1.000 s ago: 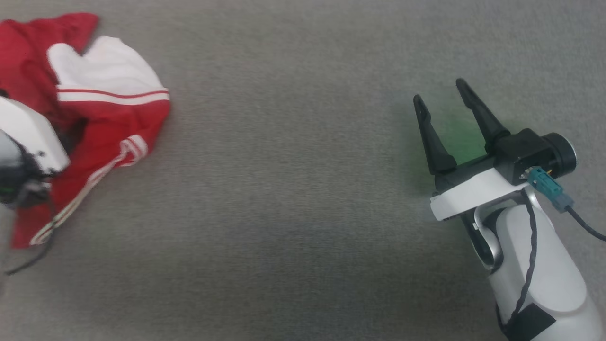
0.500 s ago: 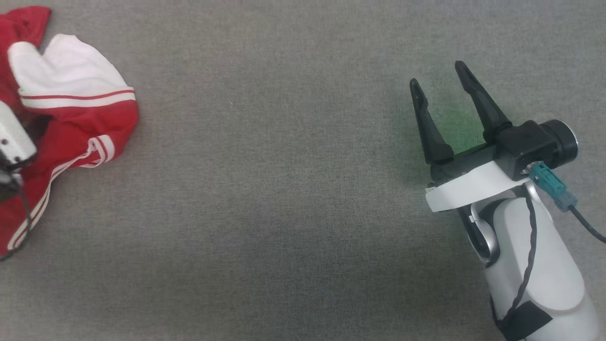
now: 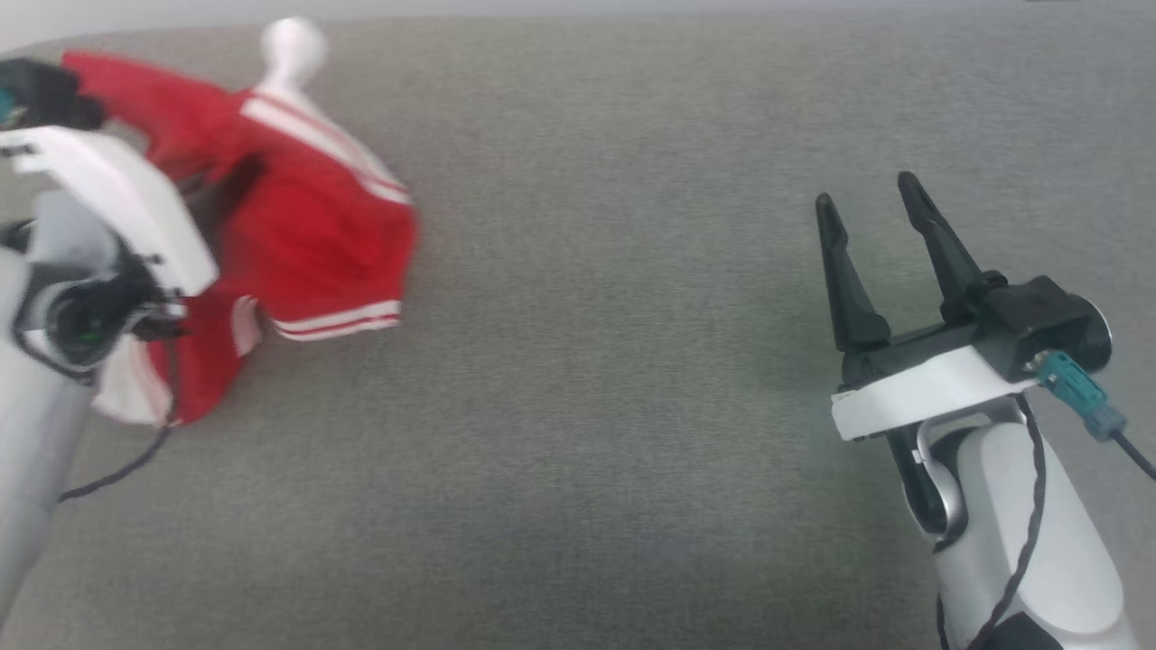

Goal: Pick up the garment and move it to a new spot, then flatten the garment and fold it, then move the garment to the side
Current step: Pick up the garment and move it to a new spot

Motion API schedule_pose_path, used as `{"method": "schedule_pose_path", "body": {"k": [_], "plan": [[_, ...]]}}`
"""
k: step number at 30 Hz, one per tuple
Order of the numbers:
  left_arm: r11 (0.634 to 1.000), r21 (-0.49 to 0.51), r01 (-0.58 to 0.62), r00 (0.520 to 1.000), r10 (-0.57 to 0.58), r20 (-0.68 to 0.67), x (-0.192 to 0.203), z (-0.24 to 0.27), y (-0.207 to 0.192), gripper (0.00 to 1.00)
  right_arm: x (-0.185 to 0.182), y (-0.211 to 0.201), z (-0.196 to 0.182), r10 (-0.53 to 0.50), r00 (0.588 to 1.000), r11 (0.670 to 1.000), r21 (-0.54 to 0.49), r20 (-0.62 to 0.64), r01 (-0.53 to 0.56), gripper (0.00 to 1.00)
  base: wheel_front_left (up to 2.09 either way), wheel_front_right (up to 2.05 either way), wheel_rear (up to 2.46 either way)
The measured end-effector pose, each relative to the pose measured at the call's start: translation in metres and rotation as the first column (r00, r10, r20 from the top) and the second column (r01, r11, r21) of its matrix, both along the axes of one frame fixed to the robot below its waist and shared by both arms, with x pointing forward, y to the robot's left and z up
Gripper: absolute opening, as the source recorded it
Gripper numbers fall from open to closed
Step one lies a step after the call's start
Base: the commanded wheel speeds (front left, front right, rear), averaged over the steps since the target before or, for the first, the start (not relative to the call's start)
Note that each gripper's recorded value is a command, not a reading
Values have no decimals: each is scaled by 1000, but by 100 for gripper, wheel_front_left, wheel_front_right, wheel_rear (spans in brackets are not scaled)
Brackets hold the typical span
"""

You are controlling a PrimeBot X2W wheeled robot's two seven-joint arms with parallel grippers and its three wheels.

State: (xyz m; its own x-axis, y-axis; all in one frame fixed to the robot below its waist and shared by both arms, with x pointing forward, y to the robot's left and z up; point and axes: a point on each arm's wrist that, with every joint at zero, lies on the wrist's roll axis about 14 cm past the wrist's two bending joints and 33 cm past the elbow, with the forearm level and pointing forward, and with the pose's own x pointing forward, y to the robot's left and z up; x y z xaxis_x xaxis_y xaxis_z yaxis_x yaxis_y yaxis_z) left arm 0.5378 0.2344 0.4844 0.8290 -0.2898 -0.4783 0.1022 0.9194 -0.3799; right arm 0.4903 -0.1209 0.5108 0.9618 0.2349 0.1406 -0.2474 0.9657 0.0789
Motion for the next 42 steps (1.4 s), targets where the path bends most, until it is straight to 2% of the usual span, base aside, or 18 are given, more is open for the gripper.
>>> {"method": "schedule_pose_path", "body": {"k": [3,6,10,13,17,20,23,27,34,37,40,42], "plan": [[988,-30,155,987,-153,38,1,15,-51,0,-6,-15,2,-43,999,999,10,-1,43,100,0,0,0],[946,-65,317,948,-314,50,-5,22,-106,0,-12,-32,4,-92,996,996,17,1,92,100,0,0,0],[843,-76,533,846,-532,34,-19,20,-184,0,-20,-64,6,-179,984,983,26,3,179,100,0,0,0],[761,-75,645,763,-646,14,-26,14,-230,0,-29,-92,9,-254,967,966,54,3,254,100,0,0,0],[648,-98,756,650,-760,-10,-37,2,-289,0,-45,-131,9,-357,934,932,72,-8,356,100,0,0,0],[582,-116,805,582,-813,-36,-41,-11,-321,0,-61,-155,7,-421,907,904,72,-25,422,100,0,0,0],[555,-66,829,549,-831,-92,-34,-36,-334,0,-74,-173,6,-470,882,879,74,-36,471,100,0,0,0],[559,41,828,556,-809,-189,-8,-76,-327,0,-95,-192,-2,-527,847,844,72,-73,531,100,0,0,0],[483,145,863,504,-826,-253,9,-112,-337,0,-108,-206,-10,-570,814,814,62,-108,578,100,0,0,0],[426,195,883,467,-837,-285,11,-124,-340,0,-108,-208,-13,-576,809,809,59,-118,585,100,0,0,0],[412,195,890,454,-843,-289,13,-129,-343,0,-106,-210,-13,-580,806,807,53,-116,588,100,0,0,0],[418,191,888,458,-844,-280,13,-129,-343,22,-104,-210,-14,-577,808,810,48,-116,585,100,0,0,0]]}}
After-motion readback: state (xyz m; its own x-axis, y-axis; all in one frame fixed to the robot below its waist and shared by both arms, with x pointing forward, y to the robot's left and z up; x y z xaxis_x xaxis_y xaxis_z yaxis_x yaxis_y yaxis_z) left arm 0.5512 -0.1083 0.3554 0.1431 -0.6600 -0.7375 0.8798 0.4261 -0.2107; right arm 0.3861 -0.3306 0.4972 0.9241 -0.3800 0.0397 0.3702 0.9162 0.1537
